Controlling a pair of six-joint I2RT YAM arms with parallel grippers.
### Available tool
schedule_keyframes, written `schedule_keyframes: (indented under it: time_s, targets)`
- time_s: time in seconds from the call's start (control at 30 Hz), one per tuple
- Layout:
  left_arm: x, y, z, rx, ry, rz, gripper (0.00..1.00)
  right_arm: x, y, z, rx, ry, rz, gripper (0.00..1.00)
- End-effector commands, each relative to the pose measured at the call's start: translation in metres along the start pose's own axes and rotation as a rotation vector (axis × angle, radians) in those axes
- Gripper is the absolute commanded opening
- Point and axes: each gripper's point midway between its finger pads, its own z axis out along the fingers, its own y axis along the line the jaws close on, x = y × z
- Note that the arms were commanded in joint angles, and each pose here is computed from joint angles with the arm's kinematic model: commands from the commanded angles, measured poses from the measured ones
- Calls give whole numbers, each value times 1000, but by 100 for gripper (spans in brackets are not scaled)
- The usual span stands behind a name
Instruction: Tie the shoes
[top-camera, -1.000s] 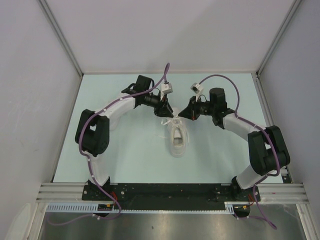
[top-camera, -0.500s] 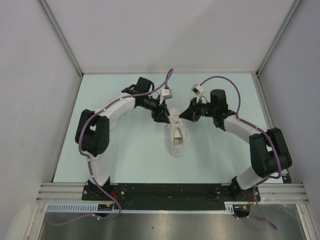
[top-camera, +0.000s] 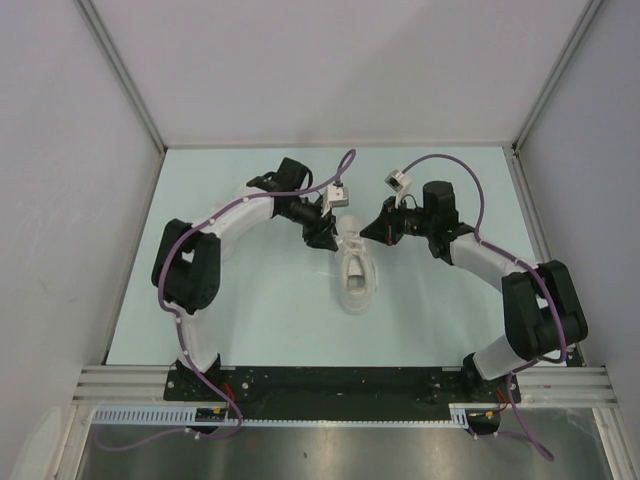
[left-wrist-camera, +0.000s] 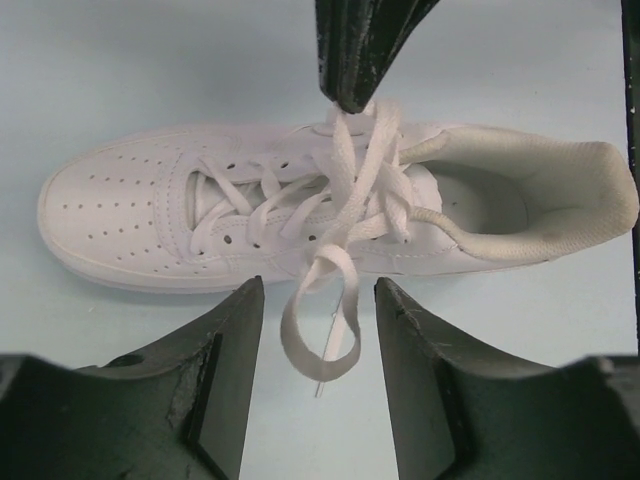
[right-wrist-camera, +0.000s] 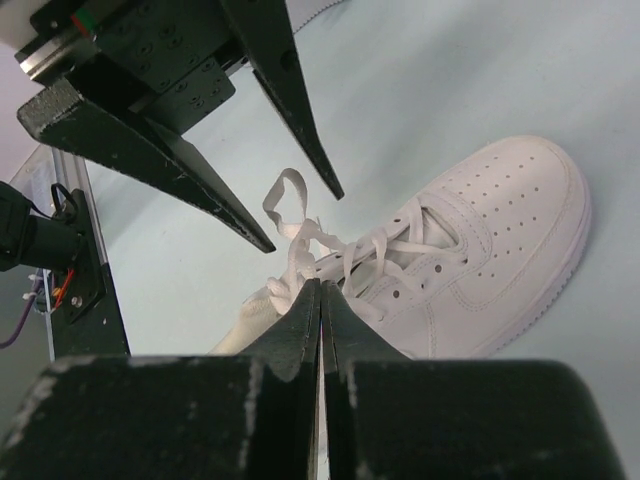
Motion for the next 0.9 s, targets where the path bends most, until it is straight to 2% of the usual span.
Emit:
schedule_keyframes:
  time_s: [0.0,0.07,0.2,0.33,0.87]
  targets:
    - [4,-8,5,25,26,61,49,-14,5,-8,14,-41,-25,0]
    - [4,-10,6,29,34,67,43,-15,5,-10,16,-43,-27,0]
    - [2,-14,2,33,41,72,15,-13,3,-14,37,-40,-22,0]
    - [-1,-22,-5,29,40,86,0,-12,-2,-22,68,-46,-22,0]
    - [15,-48,-24,10,101,82,0,8,-21,-56,211,-29,-37,0]
